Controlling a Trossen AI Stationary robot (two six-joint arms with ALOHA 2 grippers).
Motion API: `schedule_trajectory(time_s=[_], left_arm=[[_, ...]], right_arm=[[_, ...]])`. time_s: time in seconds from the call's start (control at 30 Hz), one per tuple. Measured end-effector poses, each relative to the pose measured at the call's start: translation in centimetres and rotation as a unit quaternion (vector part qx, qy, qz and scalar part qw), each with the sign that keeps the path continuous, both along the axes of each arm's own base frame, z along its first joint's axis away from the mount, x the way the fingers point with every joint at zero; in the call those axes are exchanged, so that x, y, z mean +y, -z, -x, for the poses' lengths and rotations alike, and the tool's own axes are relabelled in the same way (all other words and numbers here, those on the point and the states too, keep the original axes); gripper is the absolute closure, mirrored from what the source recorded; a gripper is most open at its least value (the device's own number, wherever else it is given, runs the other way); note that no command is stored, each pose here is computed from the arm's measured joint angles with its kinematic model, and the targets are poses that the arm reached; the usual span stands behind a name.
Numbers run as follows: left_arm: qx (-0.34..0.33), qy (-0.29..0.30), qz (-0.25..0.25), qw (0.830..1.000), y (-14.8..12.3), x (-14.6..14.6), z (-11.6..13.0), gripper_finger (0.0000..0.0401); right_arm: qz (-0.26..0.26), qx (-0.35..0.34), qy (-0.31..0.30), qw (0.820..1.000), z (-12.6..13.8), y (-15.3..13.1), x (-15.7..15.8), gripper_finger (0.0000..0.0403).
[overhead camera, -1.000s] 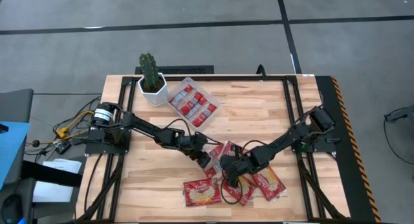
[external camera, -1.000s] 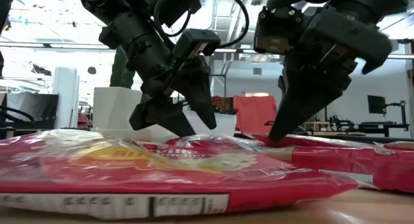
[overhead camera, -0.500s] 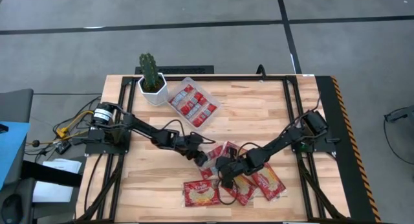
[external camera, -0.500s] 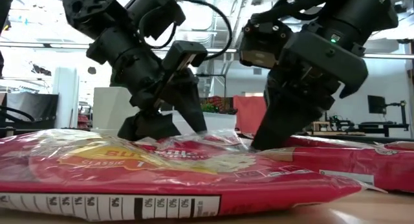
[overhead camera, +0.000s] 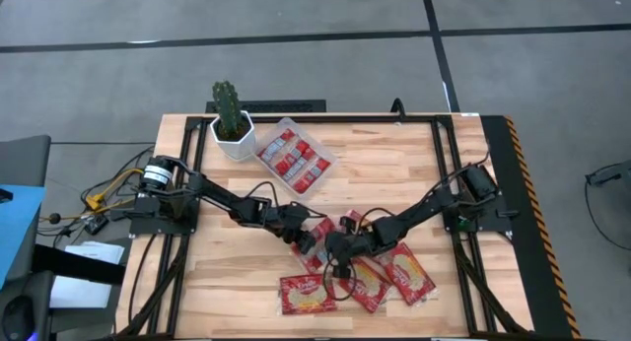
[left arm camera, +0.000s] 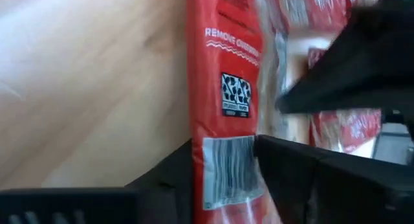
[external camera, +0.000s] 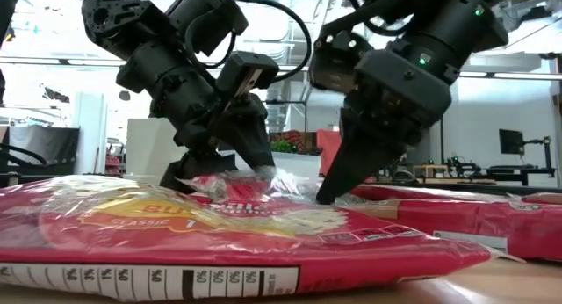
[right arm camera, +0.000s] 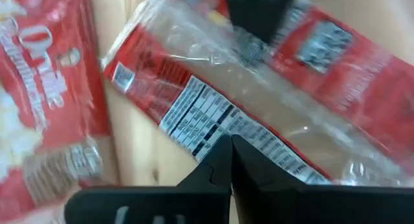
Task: Sort popcorn bags into baskets
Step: Put the red popcorn bag into the transparent bin
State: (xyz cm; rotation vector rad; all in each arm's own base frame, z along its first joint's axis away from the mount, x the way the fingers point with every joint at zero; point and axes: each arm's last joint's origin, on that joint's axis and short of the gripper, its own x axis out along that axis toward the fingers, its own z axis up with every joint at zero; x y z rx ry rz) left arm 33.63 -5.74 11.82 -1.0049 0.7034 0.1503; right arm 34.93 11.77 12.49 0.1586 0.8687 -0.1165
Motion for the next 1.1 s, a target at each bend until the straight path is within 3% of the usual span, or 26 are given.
schedule_trajectory(time_s=[0.27,0.53,0.83,1.1], left_arm=[[-0.009,-0.009,0.024,1.0,-0.2,0.1,-0.2,0.0389],[-0.039,-0.014,0.077,0.996,-1.0,0.5,-0.8,0.0395],[-0.127,0.028,0.138,0.982,-5.3,0.9,-2.8,0.0397],[-0.139,-0.015,0.087,0.986,-9.6,4.5,-1.6,0.0397]], right_arm=[[0.012,-0.007,0.001,1.0,1.7,-4.4,-0.6,0.0392],[0.067,-0.042,0.041,0.996,5.8,-10.9,-1.5,0.0385],[0.093,-0.07,0.109,0.987,10.0,-15.2,-3.2,0.0386],[0.099,-0.076,0.115,0.986,10.9,-16.0,-3.6,0.0387]])
